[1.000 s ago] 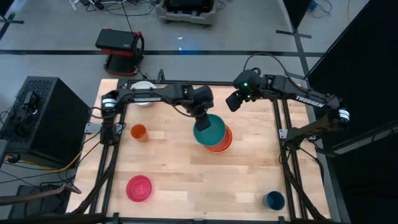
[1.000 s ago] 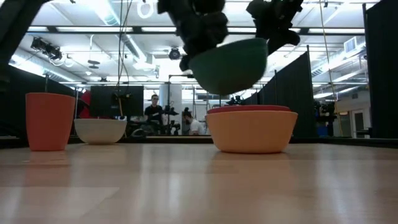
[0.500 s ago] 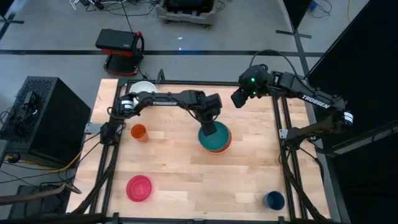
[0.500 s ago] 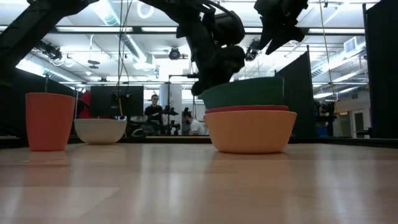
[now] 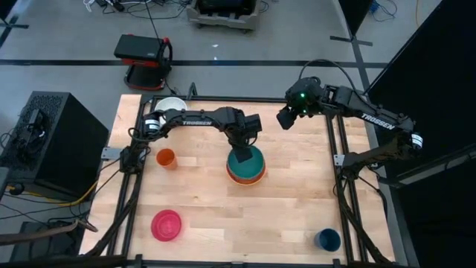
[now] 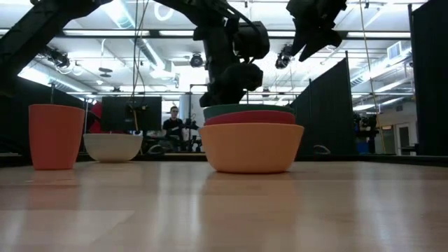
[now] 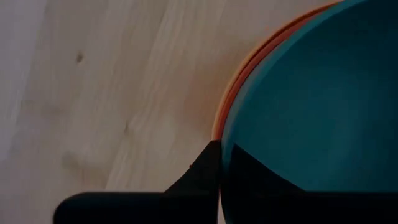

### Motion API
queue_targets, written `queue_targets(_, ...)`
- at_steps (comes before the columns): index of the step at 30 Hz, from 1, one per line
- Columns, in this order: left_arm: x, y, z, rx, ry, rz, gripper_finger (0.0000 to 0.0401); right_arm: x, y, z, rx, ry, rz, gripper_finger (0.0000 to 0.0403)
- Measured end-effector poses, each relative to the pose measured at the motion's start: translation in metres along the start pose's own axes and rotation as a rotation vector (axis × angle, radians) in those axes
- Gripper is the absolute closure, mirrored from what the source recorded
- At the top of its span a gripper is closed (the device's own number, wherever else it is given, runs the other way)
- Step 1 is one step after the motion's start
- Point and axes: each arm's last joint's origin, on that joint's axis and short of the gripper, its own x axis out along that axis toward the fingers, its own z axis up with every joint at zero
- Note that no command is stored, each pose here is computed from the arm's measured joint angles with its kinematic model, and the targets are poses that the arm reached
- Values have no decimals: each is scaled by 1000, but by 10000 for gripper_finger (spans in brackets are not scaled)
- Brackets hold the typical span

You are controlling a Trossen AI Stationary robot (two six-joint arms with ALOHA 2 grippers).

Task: Nest bowls inside each other
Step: Stack the dark green bowl on top of the orange bowl

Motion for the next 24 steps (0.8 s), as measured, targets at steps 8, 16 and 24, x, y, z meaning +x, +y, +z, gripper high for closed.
queue_targets(8,0,-4,-1,-46,32,-133,401,0,0,0,0,0,0,237)
queue_targets(16,0,-5,-1,-55,34,-157,398,0,0,0,1,0,0,234)
queue_targets(24,0,-5,0,-53,26,-157,392,0,0,0,1,0,0,235)
